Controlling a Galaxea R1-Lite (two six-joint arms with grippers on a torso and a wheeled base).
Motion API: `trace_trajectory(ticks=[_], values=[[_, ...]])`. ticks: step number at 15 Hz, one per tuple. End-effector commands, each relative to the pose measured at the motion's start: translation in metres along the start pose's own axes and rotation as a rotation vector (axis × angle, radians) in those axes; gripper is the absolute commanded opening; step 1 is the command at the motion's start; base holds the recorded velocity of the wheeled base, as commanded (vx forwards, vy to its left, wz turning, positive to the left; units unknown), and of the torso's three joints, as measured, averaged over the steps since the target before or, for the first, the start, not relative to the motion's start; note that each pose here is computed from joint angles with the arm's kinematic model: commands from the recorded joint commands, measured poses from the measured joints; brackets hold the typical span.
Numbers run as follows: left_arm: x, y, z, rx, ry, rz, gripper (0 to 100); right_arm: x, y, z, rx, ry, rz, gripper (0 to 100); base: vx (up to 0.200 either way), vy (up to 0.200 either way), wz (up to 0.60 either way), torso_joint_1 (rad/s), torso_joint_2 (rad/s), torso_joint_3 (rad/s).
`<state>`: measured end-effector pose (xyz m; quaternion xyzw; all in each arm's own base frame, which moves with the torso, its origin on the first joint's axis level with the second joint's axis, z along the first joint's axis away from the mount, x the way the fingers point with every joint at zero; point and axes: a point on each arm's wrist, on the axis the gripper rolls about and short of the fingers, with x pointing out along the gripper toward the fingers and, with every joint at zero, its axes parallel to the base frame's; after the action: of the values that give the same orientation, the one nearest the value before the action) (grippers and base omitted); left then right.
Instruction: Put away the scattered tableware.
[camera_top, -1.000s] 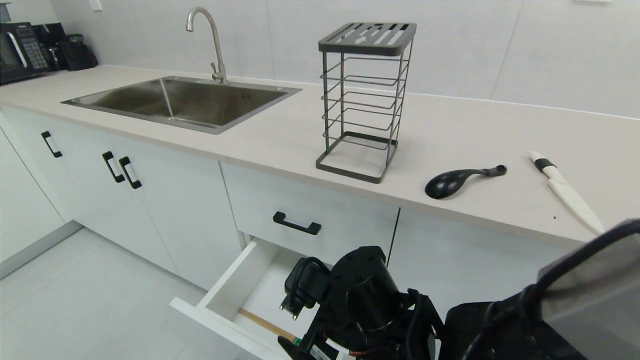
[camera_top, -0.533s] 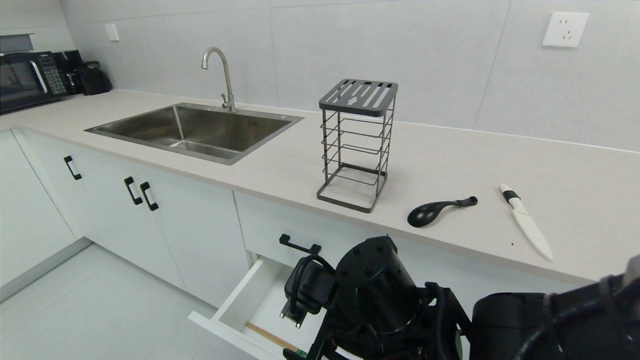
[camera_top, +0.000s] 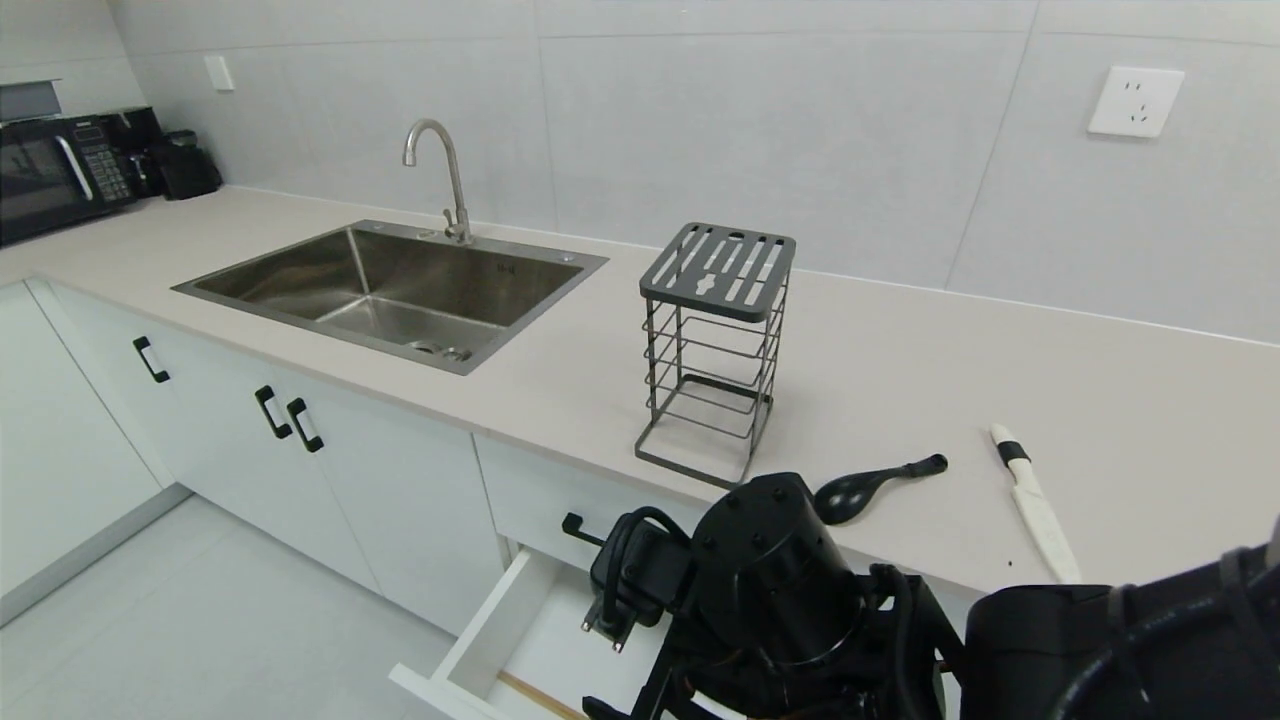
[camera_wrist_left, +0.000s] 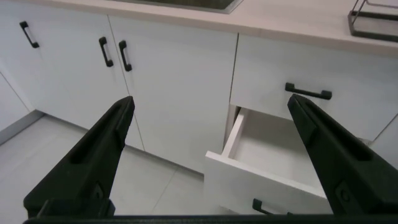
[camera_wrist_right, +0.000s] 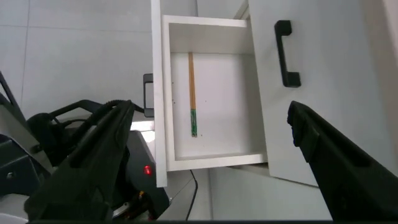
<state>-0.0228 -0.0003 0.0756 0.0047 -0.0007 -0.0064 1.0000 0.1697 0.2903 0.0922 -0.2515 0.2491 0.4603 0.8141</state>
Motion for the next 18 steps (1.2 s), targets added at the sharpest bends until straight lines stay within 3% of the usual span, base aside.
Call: trace_trajectory(ticks=[1,5,10,14,18], values=[[0.000,0.000,0.000,0.000,0.000,0.000,100,0.001,0.000,-0.001,0.002,0.004,0.001,100,0.000,0.000,0.00,0.271,-0.52,-0.251],[0.000,0.000,0.000,0.000,0.000,-0.001,100,0.003,-0.002,-0.005,0.016,0.023,0.005,100,0.000,0.000,0.00,0.293,-0.55,-0.264],[0.000,0.000,0.000,0.000,0.000,-0.001,100,0.005,-0.014,-0.018,0.066,0.049,0.195,100,0.000,0.000,0.00,0.161,-0.30,-0.149],[0.000,0.000,0.000,0.000,0.000,0.000,100,-0.001,-0.024,-0.038,0.084,0.088,0.178,100,0.000,0.000,0.00,0.000,0.00,0.000],[0.000,0.000,0.000,0.000,0.000,0.000,100,-0.040,-0.049,-0.053,0.164,0.030,0.080,100,0.000,0.000,0.00,0.000,0.00,0.000]])
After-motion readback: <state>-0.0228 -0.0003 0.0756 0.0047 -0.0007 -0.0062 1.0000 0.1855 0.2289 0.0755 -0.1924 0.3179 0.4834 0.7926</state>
